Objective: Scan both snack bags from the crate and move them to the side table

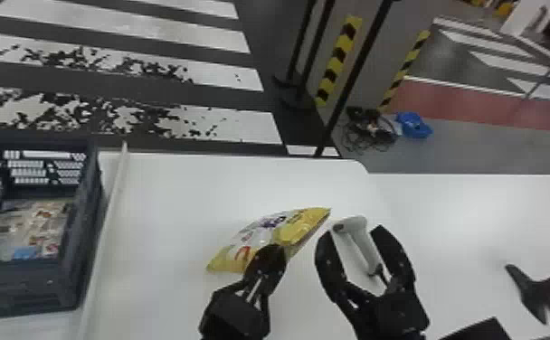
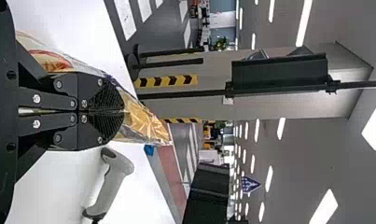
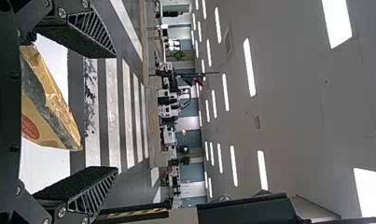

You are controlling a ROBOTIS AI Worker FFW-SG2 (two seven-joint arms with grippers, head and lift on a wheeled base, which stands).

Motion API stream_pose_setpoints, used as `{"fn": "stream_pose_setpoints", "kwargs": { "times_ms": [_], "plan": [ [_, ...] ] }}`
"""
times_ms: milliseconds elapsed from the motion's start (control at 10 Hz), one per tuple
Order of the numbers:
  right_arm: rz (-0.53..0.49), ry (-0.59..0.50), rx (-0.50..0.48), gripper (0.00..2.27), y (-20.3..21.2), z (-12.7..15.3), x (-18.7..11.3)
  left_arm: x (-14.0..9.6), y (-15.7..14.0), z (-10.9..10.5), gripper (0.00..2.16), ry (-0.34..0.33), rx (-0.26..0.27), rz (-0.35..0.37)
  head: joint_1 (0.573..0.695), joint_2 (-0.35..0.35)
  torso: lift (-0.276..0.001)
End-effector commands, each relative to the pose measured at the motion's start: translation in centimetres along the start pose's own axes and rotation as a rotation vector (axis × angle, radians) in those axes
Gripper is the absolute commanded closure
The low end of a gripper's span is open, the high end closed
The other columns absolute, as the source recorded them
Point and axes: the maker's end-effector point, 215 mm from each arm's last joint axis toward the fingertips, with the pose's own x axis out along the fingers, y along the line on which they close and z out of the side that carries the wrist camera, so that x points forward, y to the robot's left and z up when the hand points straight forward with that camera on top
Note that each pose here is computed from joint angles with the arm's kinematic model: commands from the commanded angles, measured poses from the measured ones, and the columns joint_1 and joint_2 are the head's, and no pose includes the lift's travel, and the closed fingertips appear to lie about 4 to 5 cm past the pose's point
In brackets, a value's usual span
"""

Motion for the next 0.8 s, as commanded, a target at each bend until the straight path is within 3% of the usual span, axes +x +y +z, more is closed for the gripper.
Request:
{"fn": "stream_pose_setpoints", "kwargs": {
  "times_ms": [0,200,500,700],
  "plan": [
    [0.000,-0.001,0.001,0.14,0.1,0.0,0.0,0.0,-0.1,-0.2,0.00,0.013,-0.010,0.000,0.695,-0.350,-0.095],
    [-0.001,-0.004,0.003,0.14,0.1,0.1,0.0,-0.1,-0.1,0.3,0.03,0.011,-0.016,0.003,0.695,-0.350,-0.095],
    [0.000,-0.011,-0.002,0.14,0.1,0.3,-0.2,-1.2,0.5,3.2,0.03,-0.039,-0.026,0.027,0.695,-0.350,-0.095],
    [0.004,-0.007,-0.008,0.14,0.2,0.2,-0.1,-2.9,5.1,4.0,0.03,-0.052,-0.032,0.132,0.695,-0.350,-0.095]
  ]
}}
